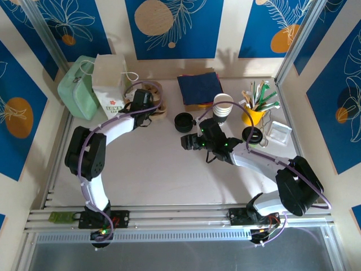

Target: Pack the takeout coffee

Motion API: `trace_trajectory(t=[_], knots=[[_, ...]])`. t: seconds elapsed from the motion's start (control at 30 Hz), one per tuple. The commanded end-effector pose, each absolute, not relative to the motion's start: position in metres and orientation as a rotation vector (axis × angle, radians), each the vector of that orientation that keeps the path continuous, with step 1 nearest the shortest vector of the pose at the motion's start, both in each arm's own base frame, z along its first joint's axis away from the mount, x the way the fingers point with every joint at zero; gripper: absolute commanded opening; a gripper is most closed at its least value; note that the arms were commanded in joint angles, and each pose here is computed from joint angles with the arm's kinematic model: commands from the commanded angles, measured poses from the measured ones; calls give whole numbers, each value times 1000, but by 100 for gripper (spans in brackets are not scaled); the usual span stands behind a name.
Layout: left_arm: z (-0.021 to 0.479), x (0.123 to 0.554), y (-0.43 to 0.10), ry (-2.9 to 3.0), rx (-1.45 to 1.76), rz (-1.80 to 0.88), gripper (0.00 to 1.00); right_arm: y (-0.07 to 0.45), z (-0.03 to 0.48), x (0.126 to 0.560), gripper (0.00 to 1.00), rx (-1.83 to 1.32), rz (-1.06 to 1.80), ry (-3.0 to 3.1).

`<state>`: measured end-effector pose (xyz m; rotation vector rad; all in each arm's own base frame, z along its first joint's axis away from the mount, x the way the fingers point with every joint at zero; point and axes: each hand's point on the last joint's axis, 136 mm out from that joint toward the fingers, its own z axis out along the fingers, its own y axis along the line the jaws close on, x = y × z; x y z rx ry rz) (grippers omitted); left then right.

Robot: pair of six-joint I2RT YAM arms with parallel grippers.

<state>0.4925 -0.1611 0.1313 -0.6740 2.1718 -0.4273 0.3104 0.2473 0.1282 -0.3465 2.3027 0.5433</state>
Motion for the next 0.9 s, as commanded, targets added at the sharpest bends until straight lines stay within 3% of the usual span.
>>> trace_trajectory(t=[0.0,0.4,0.87], knots=[[161,496,-157,2105,-656,-469,13,248,136,315,81,-336,536,2287],[205,479,-169,2109,-537,-575,10,248,138,315,80,-331,543,2276],[242,381,-171,2303,-171,-623,10,247,156,303,80,-389,577,2251]])
